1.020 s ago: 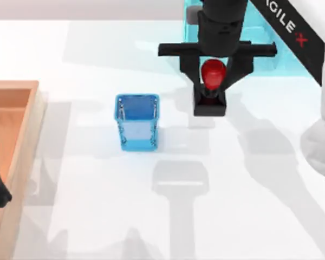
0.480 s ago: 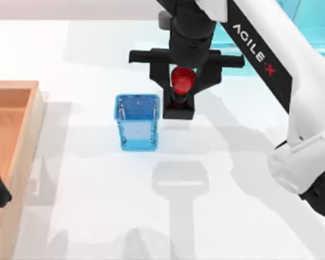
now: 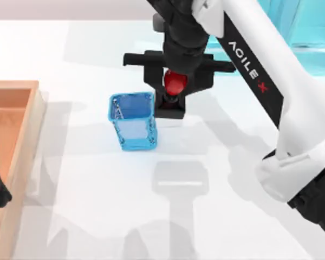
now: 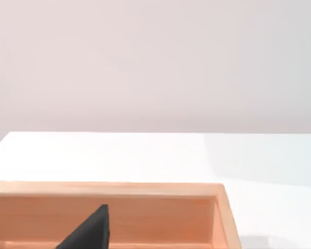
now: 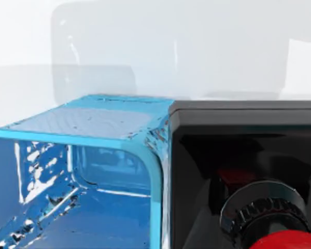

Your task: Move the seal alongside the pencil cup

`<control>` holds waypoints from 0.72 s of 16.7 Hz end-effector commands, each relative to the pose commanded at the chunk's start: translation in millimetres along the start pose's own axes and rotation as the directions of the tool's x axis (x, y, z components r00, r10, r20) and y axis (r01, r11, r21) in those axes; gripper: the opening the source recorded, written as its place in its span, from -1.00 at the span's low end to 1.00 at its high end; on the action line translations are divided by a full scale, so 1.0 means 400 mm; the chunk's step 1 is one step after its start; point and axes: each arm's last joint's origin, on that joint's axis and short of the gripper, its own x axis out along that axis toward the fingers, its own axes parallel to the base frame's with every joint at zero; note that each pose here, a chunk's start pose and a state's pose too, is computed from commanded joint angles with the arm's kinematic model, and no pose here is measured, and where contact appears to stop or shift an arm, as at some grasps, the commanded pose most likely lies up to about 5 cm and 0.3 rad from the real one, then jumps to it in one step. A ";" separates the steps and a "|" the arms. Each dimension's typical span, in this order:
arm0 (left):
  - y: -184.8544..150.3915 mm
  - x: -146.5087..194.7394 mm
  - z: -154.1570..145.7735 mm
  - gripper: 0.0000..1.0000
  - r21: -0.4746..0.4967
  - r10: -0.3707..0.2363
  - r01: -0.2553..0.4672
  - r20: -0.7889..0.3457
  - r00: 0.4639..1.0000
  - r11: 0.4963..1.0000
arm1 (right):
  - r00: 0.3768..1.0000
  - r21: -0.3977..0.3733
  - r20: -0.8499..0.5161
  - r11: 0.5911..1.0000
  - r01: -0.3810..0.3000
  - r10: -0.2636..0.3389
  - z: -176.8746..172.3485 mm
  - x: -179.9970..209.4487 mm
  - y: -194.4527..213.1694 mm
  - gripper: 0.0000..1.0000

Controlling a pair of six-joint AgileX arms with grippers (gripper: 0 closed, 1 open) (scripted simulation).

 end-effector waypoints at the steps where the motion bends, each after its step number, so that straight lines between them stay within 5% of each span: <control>1: 0.000 0.000 0.000 1.00 0.000 0.000 0.000 0.000 1.000 1.000 | 1.000 0.000 0.000 1.000 0.000 0.000 0.000 0.000 0.000 -1.00; 2: 0.000 0.000 0.000 1.00 0.000 0.000 0.000 0.000 1.000 1.000 | 1.000 0.000 0.000 1.000 0.000 0.000 0.000 0.000 0.000 -1.00; 12: 0.000 0.000 0.000 1.00 0.000 0.000 0.000 0.000 1.000 1.000 | 1.000 0.000 0.000 1.000 0.000 0.000 0.000 0.000 0.000 0.51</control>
